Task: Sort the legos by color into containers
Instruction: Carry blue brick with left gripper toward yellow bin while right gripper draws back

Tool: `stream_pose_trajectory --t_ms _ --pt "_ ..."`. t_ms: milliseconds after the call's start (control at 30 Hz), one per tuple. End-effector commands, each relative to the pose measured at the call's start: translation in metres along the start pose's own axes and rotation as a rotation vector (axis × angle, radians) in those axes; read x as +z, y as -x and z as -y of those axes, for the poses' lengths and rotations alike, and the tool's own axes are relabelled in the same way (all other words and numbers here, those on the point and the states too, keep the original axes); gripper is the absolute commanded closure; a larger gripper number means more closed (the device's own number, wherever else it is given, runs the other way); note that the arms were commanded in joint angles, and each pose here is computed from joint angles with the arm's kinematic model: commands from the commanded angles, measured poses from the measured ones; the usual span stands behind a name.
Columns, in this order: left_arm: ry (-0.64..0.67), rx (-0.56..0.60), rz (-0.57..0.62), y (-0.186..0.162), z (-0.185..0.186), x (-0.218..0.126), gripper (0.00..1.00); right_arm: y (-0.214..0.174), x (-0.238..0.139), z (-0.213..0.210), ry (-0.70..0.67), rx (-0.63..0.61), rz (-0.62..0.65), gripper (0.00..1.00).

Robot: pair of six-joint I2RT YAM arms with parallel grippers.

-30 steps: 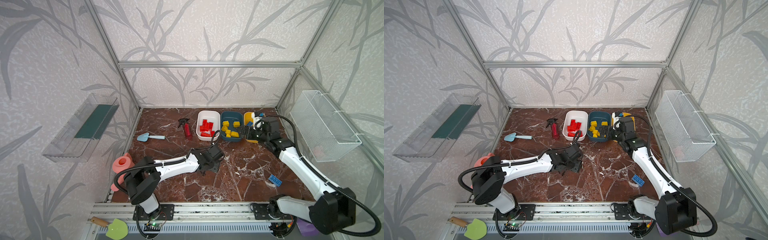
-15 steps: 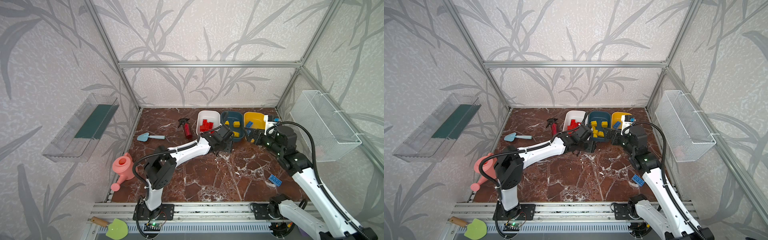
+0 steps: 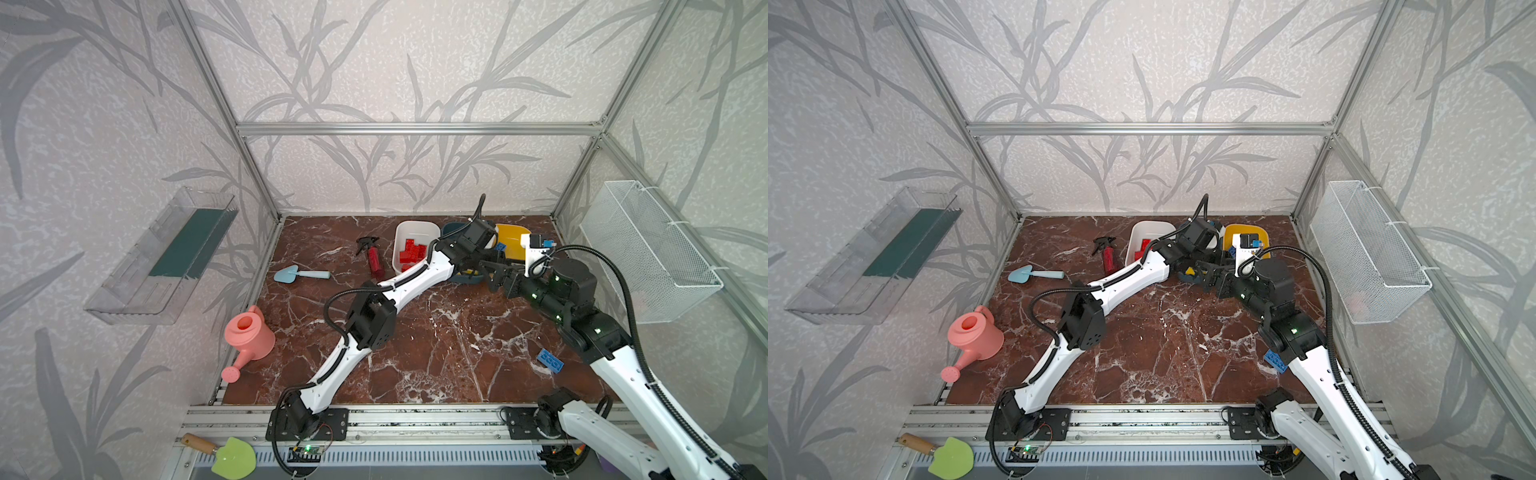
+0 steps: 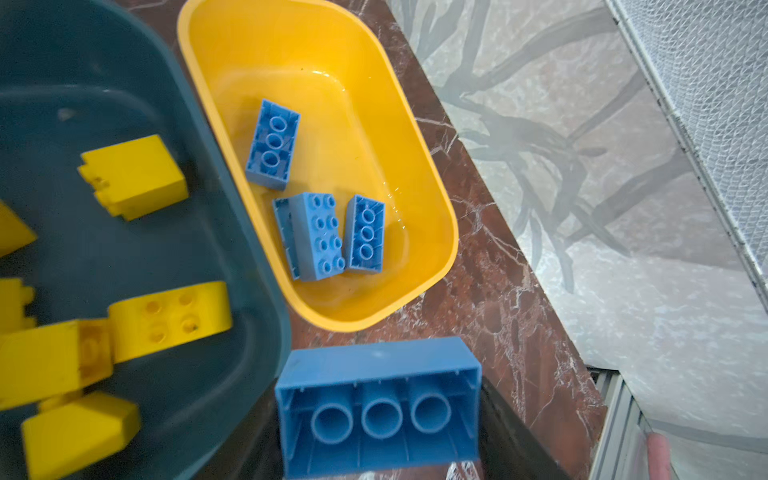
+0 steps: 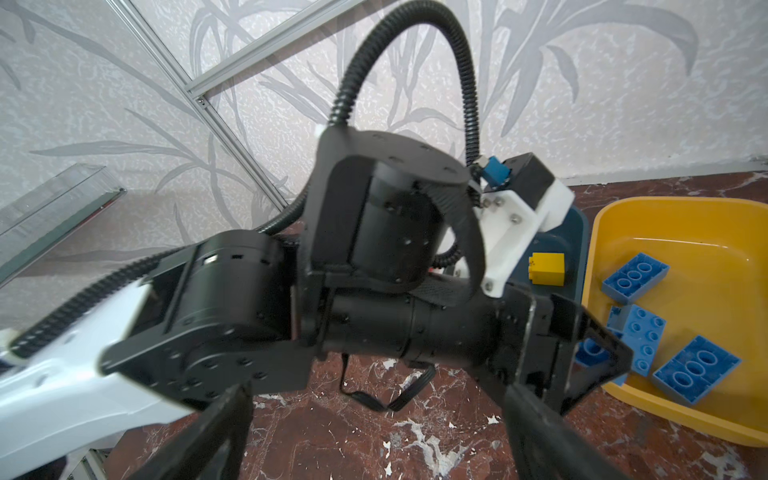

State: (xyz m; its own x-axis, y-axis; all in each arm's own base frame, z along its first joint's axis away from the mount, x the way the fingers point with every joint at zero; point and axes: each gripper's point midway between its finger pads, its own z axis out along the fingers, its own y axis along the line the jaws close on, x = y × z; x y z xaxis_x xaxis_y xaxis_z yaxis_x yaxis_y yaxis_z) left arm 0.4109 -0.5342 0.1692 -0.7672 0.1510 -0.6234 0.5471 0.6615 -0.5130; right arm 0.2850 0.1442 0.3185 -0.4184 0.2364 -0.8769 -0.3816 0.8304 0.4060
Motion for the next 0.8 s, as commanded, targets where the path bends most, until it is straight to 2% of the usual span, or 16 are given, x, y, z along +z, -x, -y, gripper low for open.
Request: stream_pose_trajectory --t_ms 0,167,300,600,700,767 --pt "-0.089 -0.022 -0.036 0.001 0.010 0.010 0.52 0.009 -0.006 -0.007 0.011 -0.038 0.043 0.06" --pt "-0.155 -0.070 0.055 0.021 0.014 0.025 0.52 0.006 -0.008 -0.012 0.013 -0.066 0.039 0.06" --pt "-0.159 -0.093 0.102 0.028 0.008 0.036 0.52 0.002 -0.008 -0.014 0.015 -0.080 0.033 0.06" --pt "-0.193 -0.192 0.144 0.029 -0.001 0.059 0.52 -0.006 -0.008 -0.013 0.002 -0.089 0.013 0.06" --pt "-0.189 -0.195 0.154 0.030 -0.004 0.060 0.48 -0.007 -0.008 -0.012 -0.010 -0.093 0.004 0.06" --pt "-0.184 -0.189 0.157 0.032 -0.004 0.058 0.39 -0.007 -0.008 -0.011 -0.017 -0.087 0.002 0.06"
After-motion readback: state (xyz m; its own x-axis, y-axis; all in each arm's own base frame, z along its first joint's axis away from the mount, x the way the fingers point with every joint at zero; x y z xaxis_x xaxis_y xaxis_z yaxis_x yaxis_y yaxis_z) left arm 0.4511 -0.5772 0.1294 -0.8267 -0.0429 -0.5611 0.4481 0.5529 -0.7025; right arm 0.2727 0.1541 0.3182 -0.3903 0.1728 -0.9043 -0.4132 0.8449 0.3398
